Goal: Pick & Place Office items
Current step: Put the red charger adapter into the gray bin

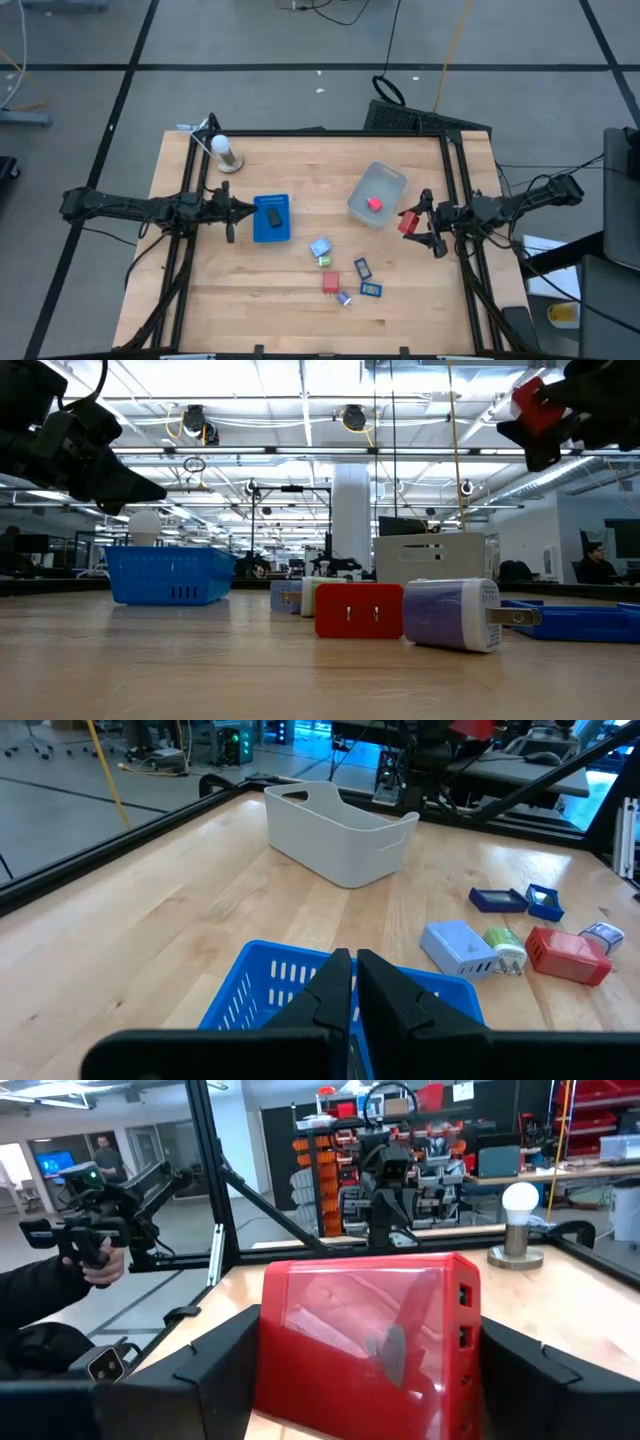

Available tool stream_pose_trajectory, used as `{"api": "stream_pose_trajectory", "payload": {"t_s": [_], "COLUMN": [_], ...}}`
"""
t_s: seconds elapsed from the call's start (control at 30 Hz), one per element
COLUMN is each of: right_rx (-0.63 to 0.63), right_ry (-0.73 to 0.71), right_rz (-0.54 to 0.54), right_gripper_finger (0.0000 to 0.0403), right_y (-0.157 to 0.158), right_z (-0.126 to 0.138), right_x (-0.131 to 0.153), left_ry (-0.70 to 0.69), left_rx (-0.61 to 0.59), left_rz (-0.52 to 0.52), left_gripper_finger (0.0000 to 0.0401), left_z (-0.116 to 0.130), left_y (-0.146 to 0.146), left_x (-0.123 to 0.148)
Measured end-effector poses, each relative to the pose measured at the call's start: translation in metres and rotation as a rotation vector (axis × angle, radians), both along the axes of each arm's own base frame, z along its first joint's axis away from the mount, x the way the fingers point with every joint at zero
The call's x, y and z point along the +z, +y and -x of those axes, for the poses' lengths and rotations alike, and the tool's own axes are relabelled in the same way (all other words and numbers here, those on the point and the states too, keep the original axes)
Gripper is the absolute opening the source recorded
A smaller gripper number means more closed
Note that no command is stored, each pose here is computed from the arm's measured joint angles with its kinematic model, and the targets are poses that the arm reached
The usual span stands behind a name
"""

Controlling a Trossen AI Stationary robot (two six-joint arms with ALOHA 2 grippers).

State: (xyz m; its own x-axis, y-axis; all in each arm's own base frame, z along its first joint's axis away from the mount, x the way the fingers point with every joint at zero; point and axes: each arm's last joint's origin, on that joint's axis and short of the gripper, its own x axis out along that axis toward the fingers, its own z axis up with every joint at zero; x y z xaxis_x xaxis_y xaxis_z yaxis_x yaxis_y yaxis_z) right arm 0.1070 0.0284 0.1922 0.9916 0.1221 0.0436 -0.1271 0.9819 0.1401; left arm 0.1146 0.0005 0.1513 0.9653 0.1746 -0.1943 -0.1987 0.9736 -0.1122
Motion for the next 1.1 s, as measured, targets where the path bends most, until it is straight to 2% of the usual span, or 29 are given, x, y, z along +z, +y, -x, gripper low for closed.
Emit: {"api": "stream_pose_trajectory", "payload": {"t_s": [0.23,0.43,0.9,1.1], "right_rx": [-0.006,-0.119,-0.326,-0.314], "right_ry": [0.006,0.008,0.392,0.501], "right_rz": [-0.004,-0.029,0.000,-0.028], "right_gripper_finger": [0.0270,0.0270,0.0270,0.0270], "right_y": [0.000,-0.006,-0.026,-0.038], "right_z": [0.000,-0.005,-0.052,-0.076], "right_x": [-0.002,0.004,0.027,0.030], "left_ry": [-0.001,-0.003,-0.002,0.001], "left_rx": [0.000,0.007,0.009,0.009], "left_rz": [0.000,-0.002,-0.001,-0.002], "left_gripper_finger": [0.0021,0.0021,0.0021,0.0021], "left_z": [0.000,0.000,0.000,0.000], "left_y": [0.000,0.000,0.000,0.000], "left_x": [0.000,0.000,0.000,0.000]}}
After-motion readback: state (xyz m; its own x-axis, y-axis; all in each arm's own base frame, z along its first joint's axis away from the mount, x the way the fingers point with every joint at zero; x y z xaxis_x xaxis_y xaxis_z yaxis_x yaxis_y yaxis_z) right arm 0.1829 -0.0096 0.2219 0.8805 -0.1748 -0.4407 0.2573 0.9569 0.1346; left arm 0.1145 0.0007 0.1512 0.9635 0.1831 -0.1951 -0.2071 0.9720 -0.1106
